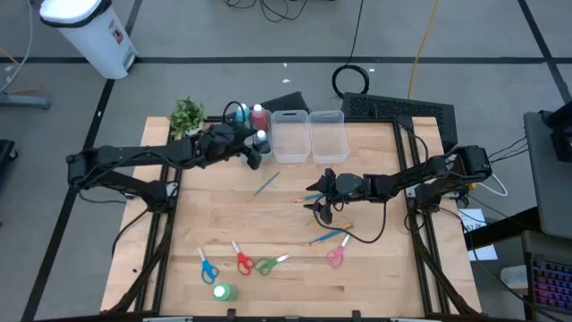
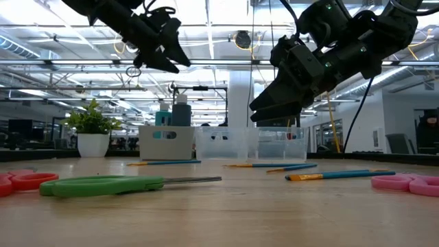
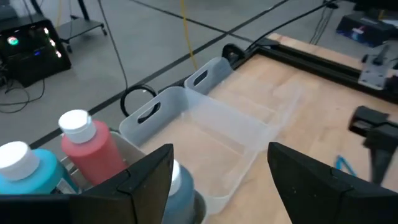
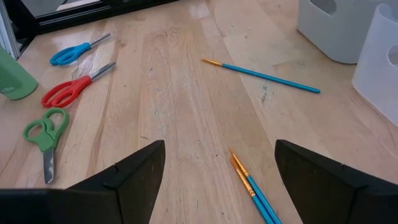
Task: Pick & Place Paint Supplies
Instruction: Put the green paint bottles into the gray bin
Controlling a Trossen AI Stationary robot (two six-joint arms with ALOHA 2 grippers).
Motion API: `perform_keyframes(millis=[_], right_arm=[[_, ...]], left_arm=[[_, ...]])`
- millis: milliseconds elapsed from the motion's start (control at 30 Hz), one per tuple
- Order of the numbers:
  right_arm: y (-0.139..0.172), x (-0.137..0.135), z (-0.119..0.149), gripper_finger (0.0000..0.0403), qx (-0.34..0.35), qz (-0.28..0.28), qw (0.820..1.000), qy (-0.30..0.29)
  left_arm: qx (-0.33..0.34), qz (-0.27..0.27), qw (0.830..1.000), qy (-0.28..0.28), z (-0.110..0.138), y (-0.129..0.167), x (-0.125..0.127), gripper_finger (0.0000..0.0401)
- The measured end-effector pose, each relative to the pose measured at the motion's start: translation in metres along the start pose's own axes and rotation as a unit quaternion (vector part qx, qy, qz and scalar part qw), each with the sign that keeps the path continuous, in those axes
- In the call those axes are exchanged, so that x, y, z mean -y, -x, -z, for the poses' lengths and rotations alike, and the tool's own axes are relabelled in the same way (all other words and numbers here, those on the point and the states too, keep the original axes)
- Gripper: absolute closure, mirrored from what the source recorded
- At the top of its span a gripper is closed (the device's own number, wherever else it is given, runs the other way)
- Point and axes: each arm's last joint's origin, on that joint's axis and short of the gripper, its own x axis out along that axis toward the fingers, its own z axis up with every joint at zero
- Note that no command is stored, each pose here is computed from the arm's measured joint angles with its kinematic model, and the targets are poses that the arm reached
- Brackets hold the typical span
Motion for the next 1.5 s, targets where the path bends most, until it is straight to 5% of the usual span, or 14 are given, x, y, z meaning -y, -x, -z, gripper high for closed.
perform_keyframes(millis=[767,967,1100,1300,1500], right_arm=[[0.003,-0.03,0.005,0.011,0.007,-0.099,0.982,0.16],[0.004,-0.034,0.003,0.011,0.021,-0.104,0.981,0.162],[0.004,-0.033,0.002,0.011,0.024,-0.104,0.982,0.156],[0.004,-0.033,0.002,0.011,0.023,-0.104,0.984,0.144],[0.004,-0.033,0.001,0.011,0.025,-0.103,0.985,0.134]], left_arm=[[0.018,0.022,1.0,-0.002,-0.004,0.01,0.009,0.0132],[0.016,0.022,1.0,-0.002,-0.004,0.01,0.009,0.0132],[-0.006,0.085,0.996,0.011,0.0,0.011,0.015,0.0132],[-0.036,0.299,0.954,0.012,-0.004,0.039,0.03,0.0132],[-0.055,0.515,0.856,-0.003,-0.006,0.08,0.057,0.0132]])
